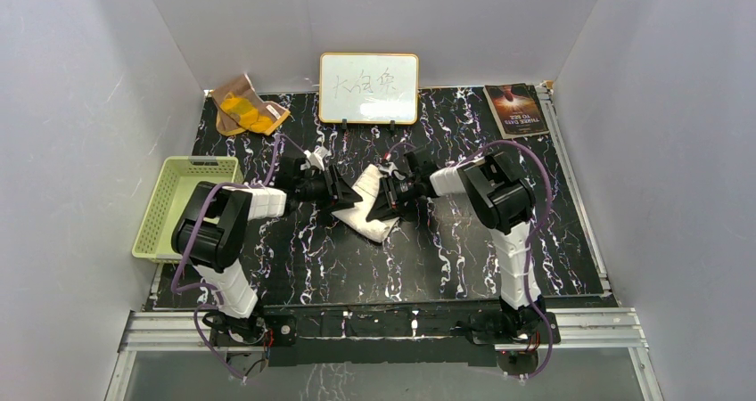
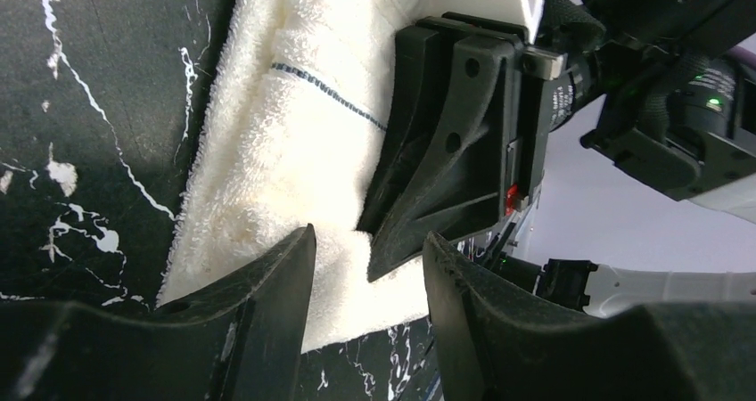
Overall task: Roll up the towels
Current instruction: Roll the towel at the center of the board.
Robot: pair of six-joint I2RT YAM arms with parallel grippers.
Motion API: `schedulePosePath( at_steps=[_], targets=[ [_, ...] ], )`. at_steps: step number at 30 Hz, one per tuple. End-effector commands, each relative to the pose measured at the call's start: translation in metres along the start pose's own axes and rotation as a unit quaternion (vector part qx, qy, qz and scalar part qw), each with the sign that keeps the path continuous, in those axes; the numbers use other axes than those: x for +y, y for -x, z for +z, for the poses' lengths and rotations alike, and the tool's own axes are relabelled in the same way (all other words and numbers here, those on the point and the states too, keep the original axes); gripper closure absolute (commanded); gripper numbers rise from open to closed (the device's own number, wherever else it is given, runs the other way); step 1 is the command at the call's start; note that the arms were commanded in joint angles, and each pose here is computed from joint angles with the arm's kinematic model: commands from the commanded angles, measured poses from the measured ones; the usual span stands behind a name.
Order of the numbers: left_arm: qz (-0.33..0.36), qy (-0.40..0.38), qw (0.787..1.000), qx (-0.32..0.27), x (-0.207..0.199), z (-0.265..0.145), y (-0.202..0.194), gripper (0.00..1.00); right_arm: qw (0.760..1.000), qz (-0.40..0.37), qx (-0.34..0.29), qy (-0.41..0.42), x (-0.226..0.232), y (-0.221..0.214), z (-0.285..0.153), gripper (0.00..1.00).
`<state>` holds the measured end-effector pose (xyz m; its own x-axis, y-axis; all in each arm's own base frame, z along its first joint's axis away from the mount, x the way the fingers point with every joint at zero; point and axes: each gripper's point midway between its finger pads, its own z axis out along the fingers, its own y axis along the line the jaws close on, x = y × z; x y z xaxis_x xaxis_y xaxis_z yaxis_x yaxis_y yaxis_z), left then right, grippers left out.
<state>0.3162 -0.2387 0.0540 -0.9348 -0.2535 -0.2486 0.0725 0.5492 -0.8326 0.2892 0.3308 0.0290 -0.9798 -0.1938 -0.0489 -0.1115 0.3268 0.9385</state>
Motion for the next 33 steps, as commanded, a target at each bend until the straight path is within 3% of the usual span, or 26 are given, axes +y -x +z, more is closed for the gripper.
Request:
schedulePosePath(
  at_steps=[1, 8, 10, 11, 12, 15, 17, 19, 29, 33],
  targets=[
    [0.009, 0.034, 0.999, -0.001, 0.018, 0.006, -0.009, 0.53, 0.993, -0.061, -0.043, -0.089, -0.014, 0.017, -0.012, 0.86],
    [0.011, 0.050, 0.999, 0.012, 0.028, 0.009, -0.026, 0.55, 0.966, -0.178, -0.108, -0.152, 0.031, 0.045, -0.046, 0.61],
    [0.008, 0.052, 0.998, 0.014, 0.031, 0.010, -0.030, 0.55, 0.953, -0.205, -0.140, -0.173, 0.044, 0.051, -0.056, 0.51],
    [0.007, 0.054, 0.998, 0.014, 0.032, 0.010, -0.031, 0.55, 0.945, -0.223, -0.154, -0.182, 0.053, 0.053, -0.061, 0.41],
    [0.006, 0.055, 0.998, 0.015, 0.033, 0.009, -0.032, 0.55, 0.934, -0.246, -0.169, -0.196, 0.062, 0.053, -0.065, 0.31],
    [0.004, 0.059, 0.998, 0.017, 0.037, 0.010, -0.034, 0.55, 0.879, -0.348, -0.199, -0.258, 0.089, 0.044, -0.064, 0.19],
    [0.002, 0.061, 0.998, 0.019, 0.038, 0.010, -0.035, 0.56, 0.838, -0.411, -0.195, -0.301, 0.098, 0.032, -0.053, 0.17],
    [0.000, 0.063, 0.998, 0.022, 0.040, 0.011, -0.036, 0.56, 0.811, -0.451, -0.177, -0.327, 0.098, 0.019, -0.040, 0.18],
    [-0.007, 0.072, 0.997, 0.039, 0.047, 0.012, -0.043, 0.56, 0.755, -0.517, -0.096, -0.392, 0.073, -0.001, 0.002, 0.31],
    [-0.007, 0.072, 0.996, 0.042, 0.047, 0.012, -0.044, 0.63, 0.739, -0.523, -0.063, -0.420, 0.051, -0.007, 0.012, 0.34]
  ],
)
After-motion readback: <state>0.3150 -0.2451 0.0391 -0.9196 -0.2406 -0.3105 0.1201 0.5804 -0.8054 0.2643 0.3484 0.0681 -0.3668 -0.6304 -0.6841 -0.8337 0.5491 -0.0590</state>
